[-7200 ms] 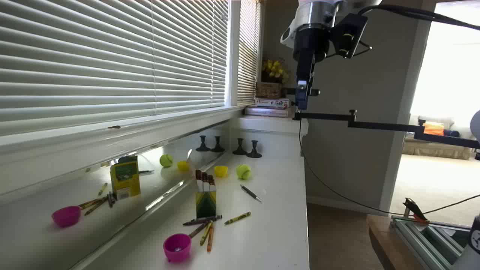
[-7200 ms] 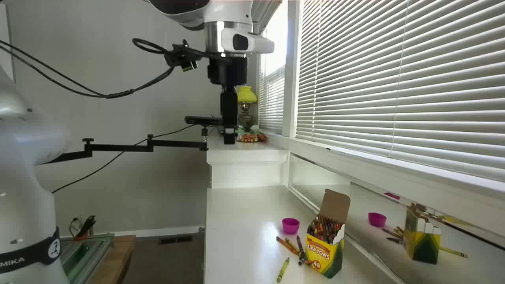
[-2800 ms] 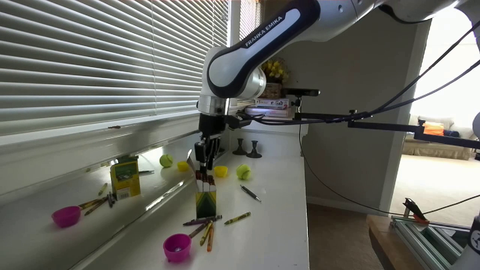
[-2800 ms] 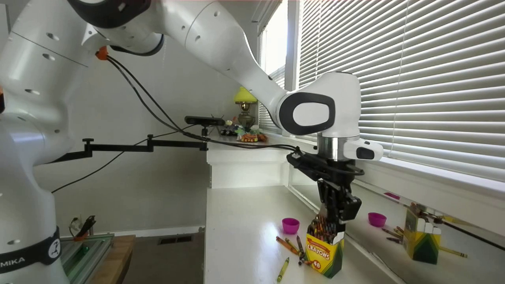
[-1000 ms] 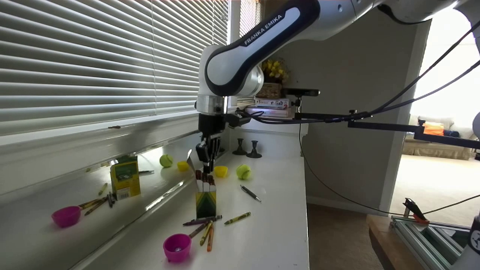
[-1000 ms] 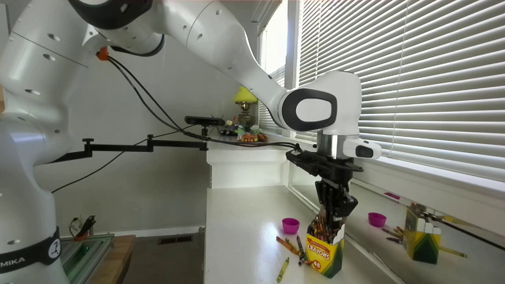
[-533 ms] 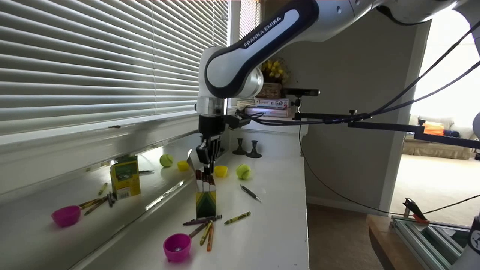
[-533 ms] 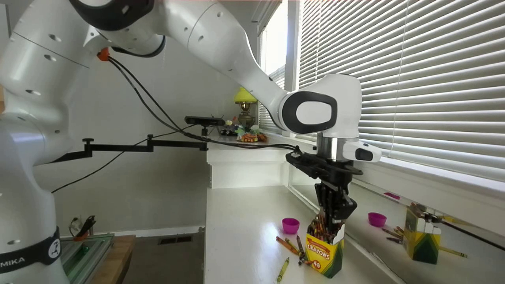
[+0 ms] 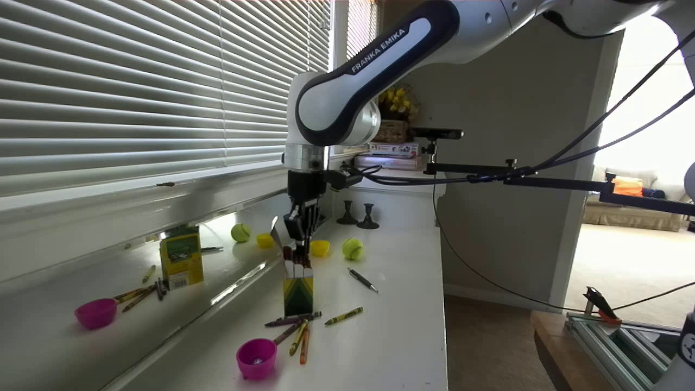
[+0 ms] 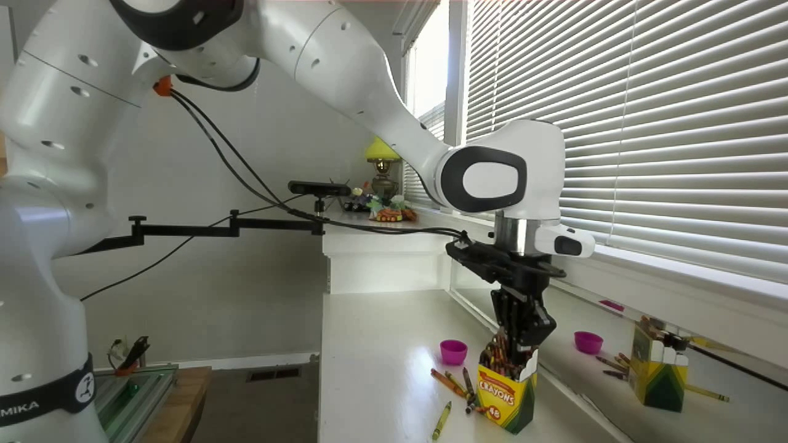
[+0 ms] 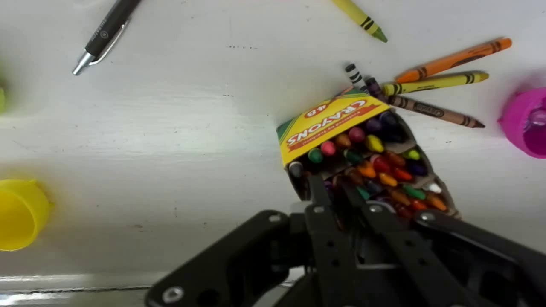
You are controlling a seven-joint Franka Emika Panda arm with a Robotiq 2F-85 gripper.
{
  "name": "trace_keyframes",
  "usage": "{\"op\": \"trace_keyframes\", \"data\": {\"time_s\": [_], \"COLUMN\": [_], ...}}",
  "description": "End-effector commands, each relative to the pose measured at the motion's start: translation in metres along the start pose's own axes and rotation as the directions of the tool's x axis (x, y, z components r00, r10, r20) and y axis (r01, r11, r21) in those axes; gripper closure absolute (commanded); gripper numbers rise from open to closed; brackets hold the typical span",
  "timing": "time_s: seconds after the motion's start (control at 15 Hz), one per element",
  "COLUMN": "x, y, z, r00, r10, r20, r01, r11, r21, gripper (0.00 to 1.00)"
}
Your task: Pick up a crayon from the box
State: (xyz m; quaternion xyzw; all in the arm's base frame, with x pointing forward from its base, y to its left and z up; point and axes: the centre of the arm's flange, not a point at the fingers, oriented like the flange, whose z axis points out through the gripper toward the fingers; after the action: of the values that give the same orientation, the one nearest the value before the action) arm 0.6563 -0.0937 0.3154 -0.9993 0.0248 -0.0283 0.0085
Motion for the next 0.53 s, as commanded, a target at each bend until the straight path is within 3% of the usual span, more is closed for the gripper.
{"op": "trace_keyframes", "data": {"time_s": [0.0, 0.2, 0.47], "x": [0.012, 0.0135, 0.014], "y": [-0.001, -0.0015, -0.0015], "z": [0.0009, -0.0001, -0.0002], "r00": [1.0, 1.0, 1.0], "r10": [0.008, 0.004, 0.002], "r20": [-0.002, -0.008, -0.005], "r01": [-0.008, -0.004, -0.003], "r11": [1.0, 1.0, 1.0], "r21": [-0.023, -0.022, -0.019], "gripper": [0.85, 0.83, 0.89]}}
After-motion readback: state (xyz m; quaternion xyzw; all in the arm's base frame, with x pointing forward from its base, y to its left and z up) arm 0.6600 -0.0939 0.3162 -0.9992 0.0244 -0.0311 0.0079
